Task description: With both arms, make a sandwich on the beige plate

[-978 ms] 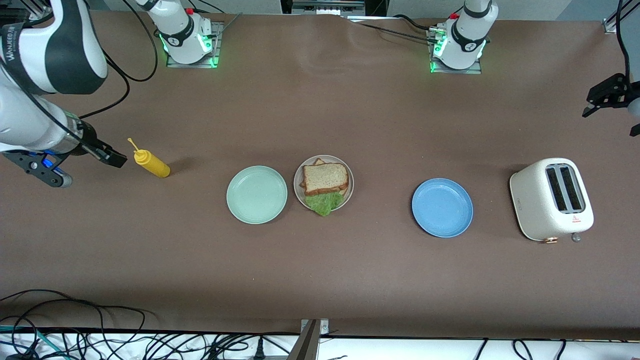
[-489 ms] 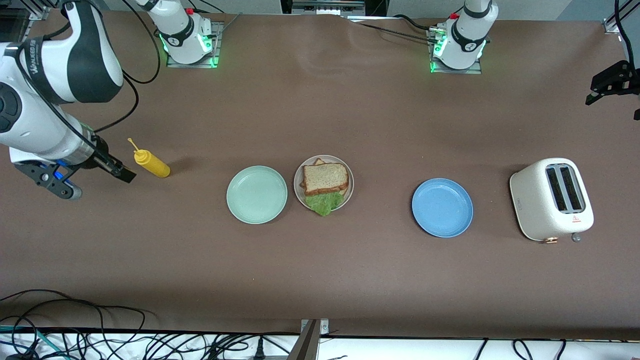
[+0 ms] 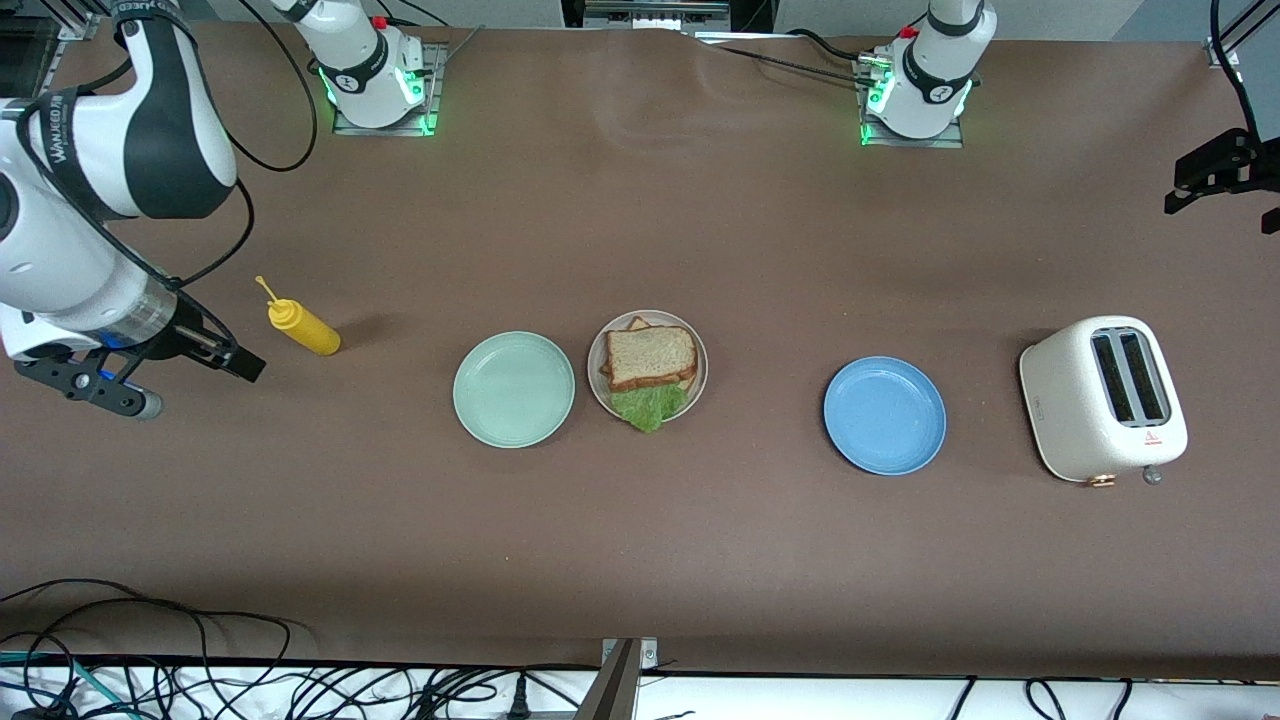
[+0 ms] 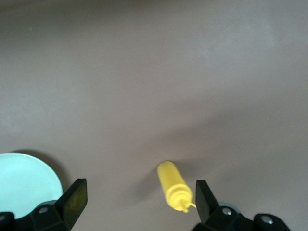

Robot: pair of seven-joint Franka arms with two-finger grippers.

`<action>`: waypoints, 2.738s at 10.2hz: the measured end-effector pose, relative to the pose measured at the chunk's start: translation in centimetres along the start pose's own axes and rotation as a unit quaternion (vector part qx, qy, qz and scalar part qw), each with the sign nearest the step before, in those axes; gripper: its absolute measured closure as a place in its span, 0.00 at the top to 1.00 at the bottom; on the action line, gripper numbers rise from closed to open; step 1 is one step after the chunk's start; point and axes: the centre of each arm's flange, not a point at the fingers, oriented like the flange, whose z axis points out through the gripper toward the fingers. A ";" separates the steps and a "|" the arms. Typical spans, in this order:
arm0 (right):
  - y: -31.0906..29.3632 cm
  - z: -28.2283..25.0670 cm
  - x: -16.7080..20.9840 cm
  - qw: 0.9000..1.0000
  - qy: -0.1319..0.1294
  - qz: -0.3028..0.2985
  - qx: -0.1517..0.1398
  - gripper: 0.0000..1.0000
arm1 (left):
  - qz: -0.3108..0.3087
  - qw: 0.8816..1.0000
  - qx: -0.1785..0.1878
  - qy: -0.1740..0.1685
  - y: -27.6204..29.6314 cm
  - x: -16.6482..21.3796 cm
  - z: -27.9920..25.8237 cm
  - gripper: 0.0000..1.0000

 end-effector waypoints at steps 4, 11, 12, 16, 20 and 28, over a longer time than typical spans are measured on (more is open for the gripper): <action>1.7 -2.1 0.3 0.999 -0.011 -0.029 0.009 1.00 | -0.046 0.999 0.000 -0.008 1.6 0.1 -0.1 1.00; 5.8 -11.9 -6.1 0.997 -0.009 -0.077 0.031 1.00 | -0.044 0.999 0.000 -0.008 1.8 0.1 -0.1 1.00; 6.6 -11.9 -6.5 0.997 -0.010 -0.077 0.029 1.00 | -0.044 0.999 0.000 -0.008 1.8 0.1 -0.1 1.00; 7.1 -10.9 -6.5 0.995 -0.019 -0.090 0.027 1.00 | -0.013 1.000 0.003 -0.007 5.5 0.8 -0.2 1.00; 7.0 -10.8 -6.5 0.995 -0.020 -0.090 0.028 1.00 | -0.001 1.000 0.004 -0.007 7.2 1.0 -0.3 1.00; 6.8 -10.2 -6.1 0.995 -0.022 -0.091 0.028 1.00 | -0.004 1.000 0.004 -0.006 6.9 1.0 -0.3 1.00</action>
